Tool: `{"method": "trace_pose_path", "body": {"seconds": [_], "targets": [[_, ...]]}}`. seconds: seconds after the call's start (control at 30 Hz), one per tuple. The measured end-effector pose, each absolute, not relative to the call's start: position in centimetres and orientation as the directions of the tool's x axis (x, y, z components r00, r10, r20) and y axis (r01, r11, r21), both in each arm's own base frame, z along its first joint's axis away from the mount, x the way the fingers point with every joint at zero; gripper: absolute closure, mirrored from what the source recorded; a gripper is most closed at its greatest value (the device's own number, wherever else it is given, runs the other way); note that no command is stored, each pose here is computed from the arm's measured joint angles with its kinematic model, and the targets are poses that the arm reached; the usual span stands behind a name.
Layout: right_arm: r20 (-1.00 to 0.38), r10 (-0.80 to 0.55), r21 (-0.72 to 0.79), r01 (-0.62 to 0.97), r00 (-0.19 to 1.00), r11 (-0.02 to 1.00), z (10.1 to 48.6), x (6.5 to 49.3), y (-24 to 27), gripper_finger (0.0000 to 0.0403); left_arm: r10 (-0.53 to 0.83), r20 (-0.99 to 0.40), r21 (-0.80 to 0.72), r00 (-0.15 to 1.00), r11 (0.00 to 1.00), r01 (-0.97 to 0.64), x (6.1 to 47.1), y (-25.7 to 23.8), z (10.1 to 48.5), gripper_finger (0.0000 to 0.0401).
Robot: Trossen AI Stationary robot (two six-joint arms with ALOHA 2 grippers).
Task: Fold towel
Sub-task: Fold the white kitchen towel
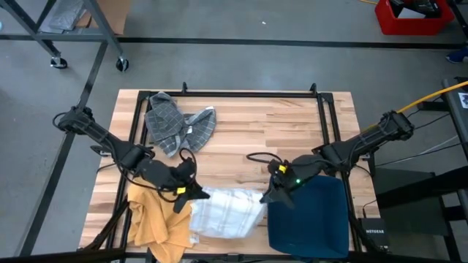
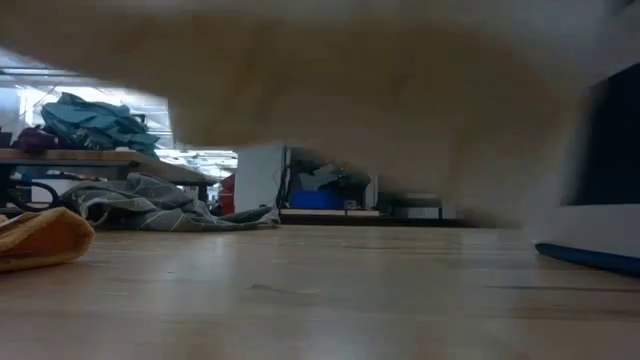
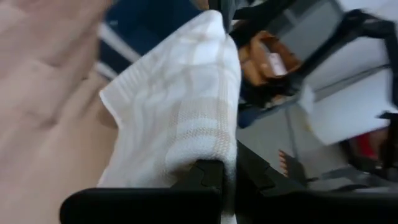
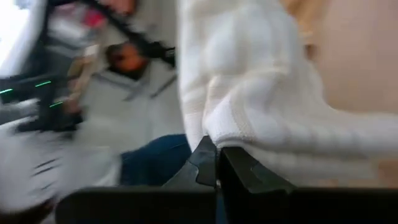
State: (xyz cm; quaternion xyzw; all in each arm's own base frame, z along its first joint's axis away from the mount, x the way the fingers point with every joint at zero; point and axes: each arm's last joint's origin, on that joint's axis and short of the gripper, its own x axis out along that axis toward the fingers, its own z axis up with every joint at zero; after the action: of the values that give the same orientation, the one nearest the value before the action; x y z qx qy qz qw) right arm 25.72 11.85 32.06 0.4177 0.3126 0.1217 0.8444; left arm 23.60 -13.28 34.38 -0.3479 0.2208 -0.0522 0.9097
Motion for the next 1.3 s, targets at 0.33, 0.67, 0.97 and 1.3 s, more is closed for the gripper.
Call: {"method": "trace_pose_path", "body": {"seconds": [0.33, 0.67, 0.97, 1.3], "targets": [[-0.598, 0.254, 0.673, 0.304, 0.76, 0.674, 30.4, 26.0, 8.5, 0.0398, -0.045, -0.53, -0.526, 0.847, 0.801, -0.286, 23.8, -10.6, 32.7, 0.0401], [-0.598, 0.221, 0.658, 0.313, 0.771, 0.685, 30.4, 26.3, 7.6, 0.0398, 0.019, -0.56, -0.473, 0.828, 0.813, -0.338, 24.0, -9.5, 32.3, 0.0401], [-0.602, 0.044, 0.57, 0.391, 0.797, 0.723, 30.3, 27.0, 3.9, 0.0398, 0.245, -0.531, -0.352, 0.811, 0.807, -0.474, 25.0, -5.9, 32.4, 0.0401], [-0.617, -0.132, 0.434, 0.476, 0.775, 0.765, 30.2, 26.6, -5.8, 0.0398, 0.469, -0.492, -0.201, 0.733, 0.759, -0.62, 25.9, 2.6, 32.9, 0.0401]]}}
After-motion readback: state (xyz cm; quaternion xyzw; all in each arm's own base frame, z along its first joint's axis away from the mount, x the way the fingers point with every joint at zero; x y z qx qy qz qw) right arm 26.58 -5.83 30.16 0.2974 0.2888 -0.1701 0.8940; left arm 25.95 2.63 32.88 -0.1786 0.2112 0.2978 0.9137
